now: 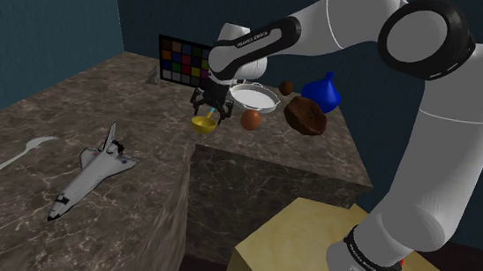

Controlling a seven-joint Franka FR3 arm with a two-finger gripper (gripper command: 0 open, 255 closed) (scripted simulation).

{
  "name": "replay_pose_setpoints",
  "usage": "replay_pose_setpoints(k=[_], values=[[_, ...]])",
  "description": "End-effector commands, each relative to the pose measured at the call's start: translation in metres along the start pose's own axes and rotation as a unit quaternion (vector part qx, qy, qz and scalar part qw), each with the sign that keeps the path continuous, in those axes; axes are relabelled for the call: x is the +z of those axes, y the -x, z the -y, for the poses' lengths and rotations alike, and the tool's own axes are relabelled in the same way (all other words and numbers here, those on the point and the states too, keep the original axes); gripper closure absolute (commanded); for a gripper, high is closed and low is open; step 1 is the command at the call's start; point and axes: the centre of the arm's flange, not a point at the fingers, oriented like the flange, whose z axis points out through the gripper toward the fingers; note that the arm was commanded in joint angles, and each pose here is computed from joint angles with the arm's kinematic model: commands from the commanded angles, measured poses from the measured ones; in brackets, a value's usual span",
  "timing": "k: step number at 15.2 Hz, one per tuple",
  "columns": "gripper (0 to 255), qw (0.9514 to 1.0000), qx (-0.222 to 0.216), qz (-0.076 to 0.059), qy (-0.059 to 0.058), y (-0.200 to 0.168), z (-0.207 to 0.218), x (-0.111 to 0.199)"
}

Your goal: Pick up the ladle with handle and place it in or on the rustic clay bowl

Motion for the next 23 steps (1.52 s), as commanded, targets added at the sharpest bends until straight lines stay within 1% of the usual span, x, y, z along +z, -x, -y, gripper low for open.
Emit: replay_pose_setpoints(k=[1,2,11,23], values=[[0,1.0000,0.000,0.000,0.000,0.000,0.000,0.000],[255,1.0000,0.000,0.000,0.000,0.000,0.000,0.000],[255,1.0000,0.000,0.000,0.000,0.000,0.000,0.000],[255,1.0000,0.000,0.000,0.000,0.005,0.010,-0.062]])
